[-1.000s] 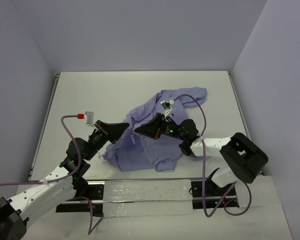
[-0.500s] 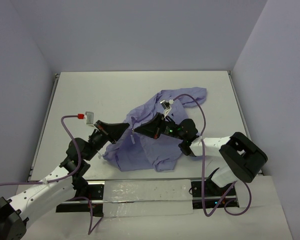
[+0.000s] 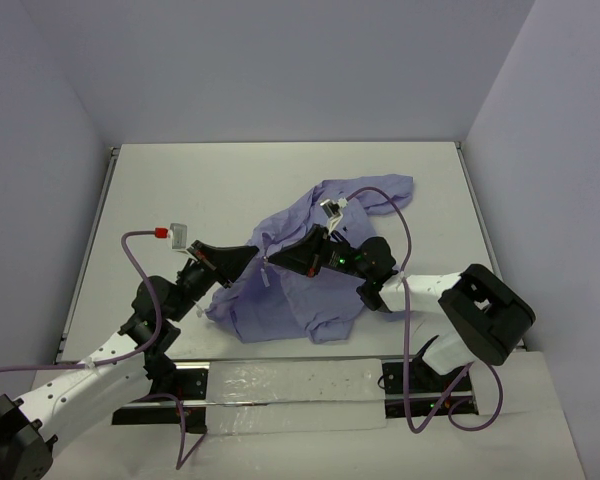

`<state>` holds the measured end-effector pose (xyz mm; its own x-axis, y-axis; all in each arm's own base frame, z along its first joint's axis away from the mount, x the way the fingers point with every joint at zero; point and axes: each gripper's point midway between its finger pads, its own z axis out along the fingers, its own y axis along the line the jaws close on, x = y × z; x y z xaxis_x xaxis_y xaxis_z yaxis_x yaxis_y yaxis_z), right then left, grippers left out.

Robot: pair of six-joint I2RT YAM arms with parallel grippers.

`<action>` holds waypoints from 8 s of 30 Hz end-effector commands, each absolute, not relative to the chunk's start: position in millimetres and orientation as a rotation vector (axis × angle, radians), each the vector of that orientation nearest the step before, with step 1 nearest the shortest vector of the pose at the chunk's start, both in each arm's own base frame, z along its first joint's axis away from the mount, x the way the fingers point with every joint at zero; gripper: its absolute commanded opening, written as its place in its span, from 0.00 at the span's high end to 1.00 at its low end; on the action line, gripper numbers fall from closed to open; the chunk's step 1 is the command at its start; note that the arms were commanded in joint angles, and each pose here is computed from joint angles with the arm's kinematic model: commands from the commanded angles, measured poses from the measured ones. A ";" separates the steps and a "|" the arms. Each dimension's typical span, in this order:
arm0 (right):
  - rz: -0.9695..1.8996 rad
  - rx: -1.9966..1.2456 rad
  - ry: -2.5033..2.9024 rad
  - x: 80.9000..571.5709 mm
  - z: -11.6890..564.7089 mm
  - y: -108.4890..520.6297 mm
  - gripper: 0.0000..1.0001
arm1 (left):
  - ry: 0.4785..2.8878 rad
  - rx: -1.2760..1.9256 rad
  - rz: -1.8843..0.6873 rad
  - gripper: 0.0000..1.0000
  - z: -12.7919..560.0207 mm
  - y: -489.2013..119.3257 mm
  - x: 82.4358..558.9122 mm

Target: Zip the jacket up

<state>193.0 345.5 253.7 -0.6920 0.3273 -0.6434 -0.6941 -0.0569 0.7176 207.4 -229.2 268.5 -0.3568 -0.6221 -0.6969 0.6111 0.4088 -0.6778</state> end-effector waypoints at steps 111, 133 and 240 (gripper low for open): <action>1.775 -0.470 1.243 206.5 318.0 334.3 1.00 | 1.415 0.062 -1.375 1.00 291.3 -246.9 195.7; 1.700 -0.442 1.246 219.7 330.0 334.0 1.00 | 1.466 0.083 -1.373 1.00 279.5 -248.4 191.6; 0.998 -0.559 1.884 105.2 164.0 335.3 0.23 | 2.459 -0.002 -1.289 1.00 171.6 -255.7 133.8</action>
<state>96.6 305.1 124.3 -0.5599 -0.1305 -0.8182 -0.6923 0.6162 0.3755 127.0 -251.5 149.6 -0.9496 -0.1531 -0.2735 0.1290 0.6045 -0.7861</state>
